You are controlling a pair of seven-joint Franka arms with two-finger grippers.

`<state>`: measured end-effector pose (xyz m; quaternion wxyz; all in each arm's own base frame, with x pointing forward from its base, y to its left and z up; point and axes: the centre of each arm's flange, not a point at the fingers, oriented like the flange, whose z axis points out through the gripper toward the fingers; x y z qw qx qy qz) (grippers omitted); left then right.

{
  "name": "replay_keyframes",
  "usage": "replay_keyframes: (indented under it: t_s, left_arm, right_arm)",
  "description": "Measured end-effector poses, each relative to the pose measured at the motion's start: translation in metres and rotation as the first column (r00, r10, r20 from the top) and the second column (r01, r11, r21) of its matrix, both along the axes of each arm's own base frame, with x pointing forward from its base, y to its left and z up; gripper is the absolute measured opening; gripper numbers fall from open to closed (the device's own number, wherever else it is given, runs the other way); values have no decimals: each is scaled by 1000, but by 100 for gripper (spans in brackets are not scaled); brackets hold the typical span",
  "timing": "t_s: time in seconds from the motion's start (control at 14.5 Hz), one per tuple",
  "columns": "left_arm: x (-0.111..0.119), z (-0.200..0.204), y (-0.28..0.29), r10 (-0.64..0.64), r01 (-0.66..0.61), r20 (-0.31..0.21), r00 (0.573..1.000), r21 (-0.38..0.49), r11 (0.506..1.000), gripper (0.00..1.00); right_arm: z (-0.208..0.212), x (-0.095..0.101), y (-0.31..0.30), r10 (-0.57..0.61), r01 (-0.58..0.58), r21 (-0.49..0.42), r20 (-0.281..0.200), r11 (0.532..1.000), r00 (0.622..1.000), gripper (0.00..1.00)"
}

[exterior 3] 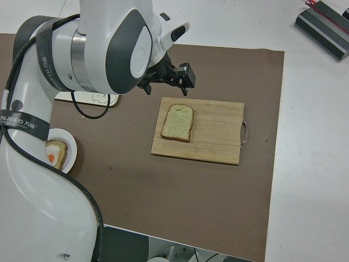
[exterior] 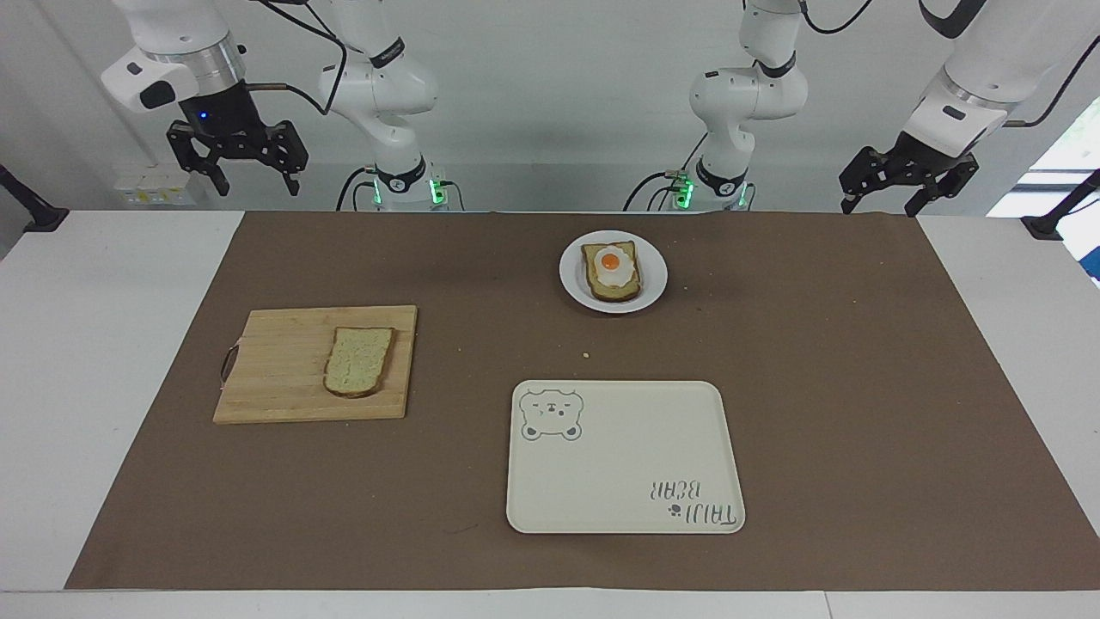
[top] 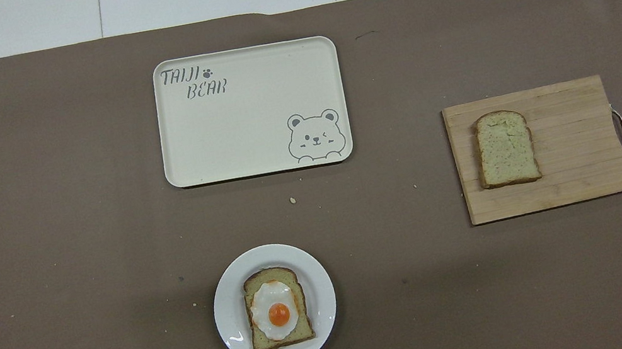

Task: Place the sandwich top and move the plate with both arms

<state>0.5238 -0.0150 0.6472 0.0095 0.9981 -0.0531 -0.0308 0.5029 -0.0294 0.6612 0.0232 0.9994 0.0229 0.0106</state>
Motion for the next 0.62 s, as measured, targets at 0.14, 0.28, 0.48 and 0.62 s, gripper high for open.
replay_keyframes:
  t_s: [0.14, 0.28, 0.48, 0.62]
  left_arm:
    - [0, 0, 0, 0, 0, 0, 1000, 0, 1000, 100]
    - [0, 0, 0, 0, 0, 0, 1000, 0, 1000, 100]
    - [0, 0, 0, 0, 0, 0, 1000, 0, 1000, 100]
    - [0, 0, 0, 0, 0, 0, 1000, 0, 1000, 100]
  right_arm:
    - [0, 0, 0, 0, 0, 0, 0, 1000, 1000, 100]
    - [0, 0, 0, 0, 0, 0, 0, 1000, 1000, 100]
    - [-2, 0, 0, 1, -1, 0, -3, 1000, 1000, 100]
    - [-9, 4, 0, 3, -3, -1, 10, 1000, 1000, 100]
